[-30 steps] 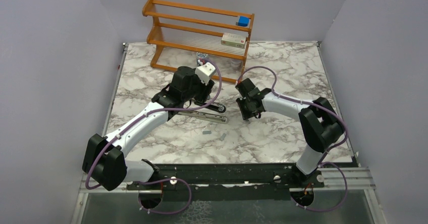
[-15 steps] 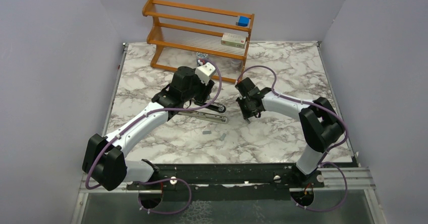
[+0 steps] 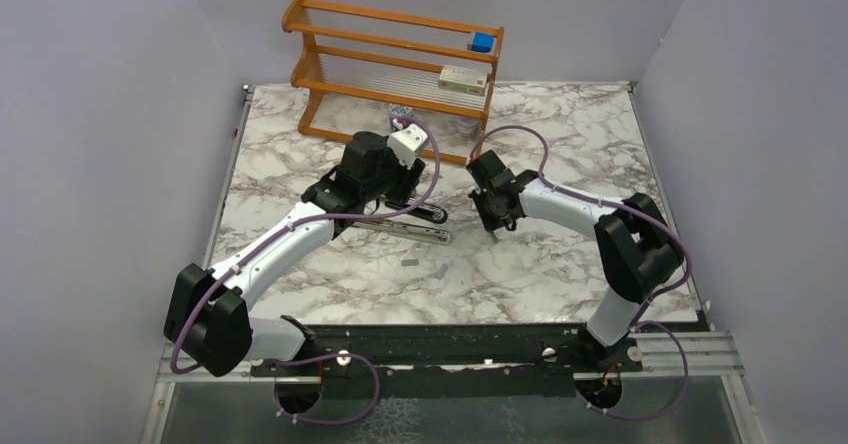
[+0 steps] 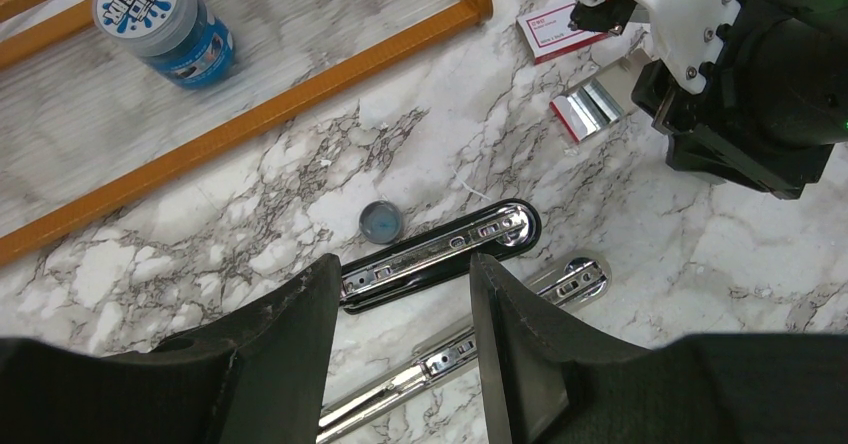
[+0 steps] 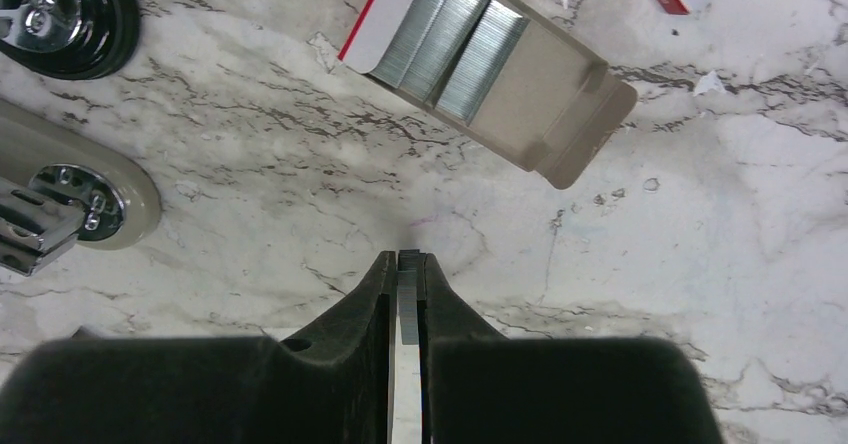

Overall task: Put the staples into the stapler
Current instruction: Pick up the staple from the center of the board, then place the staple at the center of the board.

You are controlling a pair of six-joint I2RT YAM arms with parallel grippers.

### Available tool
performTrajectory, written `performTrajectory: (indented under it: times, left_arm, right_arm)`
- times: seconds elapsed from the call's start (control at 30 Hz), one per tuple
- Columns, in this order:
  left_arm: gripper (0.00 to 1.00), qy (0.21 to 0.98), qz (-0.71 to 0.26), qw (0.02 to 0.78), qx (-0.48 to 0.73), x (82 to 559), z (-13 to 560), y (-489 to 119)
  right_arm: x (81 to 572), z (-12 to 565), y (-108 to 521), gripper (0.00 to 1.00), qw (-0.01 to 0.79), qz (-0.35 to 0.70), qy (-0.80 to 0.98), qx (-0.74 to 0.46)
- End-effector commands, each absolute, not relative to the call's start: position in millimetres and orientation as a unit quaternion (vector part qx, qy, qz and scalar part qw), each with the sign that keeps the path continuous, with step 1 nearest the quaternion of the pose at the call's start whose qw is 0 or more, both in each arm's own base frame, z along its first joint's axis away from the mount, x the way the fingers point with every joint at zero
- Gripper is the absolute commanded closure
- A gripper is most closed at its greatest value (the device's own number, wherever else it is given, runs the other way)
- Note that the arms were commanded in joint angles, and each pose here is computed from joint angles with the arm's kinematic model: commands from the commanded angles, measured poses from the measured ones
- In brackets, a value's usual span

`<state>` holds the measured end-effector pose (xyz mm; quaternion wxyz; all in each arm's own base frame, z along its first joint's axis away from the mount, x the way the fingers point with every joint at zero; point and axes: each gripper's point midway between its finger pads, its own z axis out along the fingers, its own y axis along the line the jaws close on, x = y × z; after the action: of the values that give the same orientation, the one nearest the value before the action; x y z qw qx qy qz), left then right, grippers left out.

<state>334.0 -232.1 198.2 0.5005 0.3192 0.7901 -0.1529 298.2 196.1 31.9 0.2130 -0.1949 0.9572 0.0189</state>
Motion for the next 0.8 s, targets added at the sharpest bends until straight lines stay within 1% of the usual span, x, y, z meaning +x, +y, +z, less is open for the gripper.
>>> performTrajectory:
  times: [0.0,0.2,0.33,0.4,0.6,0.77]
  left_arm:
    - [0.46,0.779,-0.164,0.513,0.321,337,207,-236]
    - [0.46,0.779,-0.153,0.519,0.318,339,210,-232]
    - [0.46,0.78,-0.133,0.532,0.302,342,217,-222]
    - [0.46,0.78,-0.119,0.542,0.289,345,222,-215]
    - [0.46,0.777,-0.102,0.564,0.262,346,233,-199]
    - [0.46,0.779,-0.102,0.562,0.258,347,232,-196]
  right_arm:
    - [310,52,183,0.89,0.237,-0.03,0.95,-0.202]
    - [320,61,156,0.9,0.242,-0.115,0.94,-0.212]
    - [320,56,136,0.9,0.222,-0.191,0.928,-0.23]
    - [318,49,133,0.9,0.211,-0.208,0.925,-0.239]
    - [311,33,141,0.89,0.195,-0.214,0.922,-0.256]
    - [304,29,163,0.82,0.198,-0.173,0.928,-0.263]
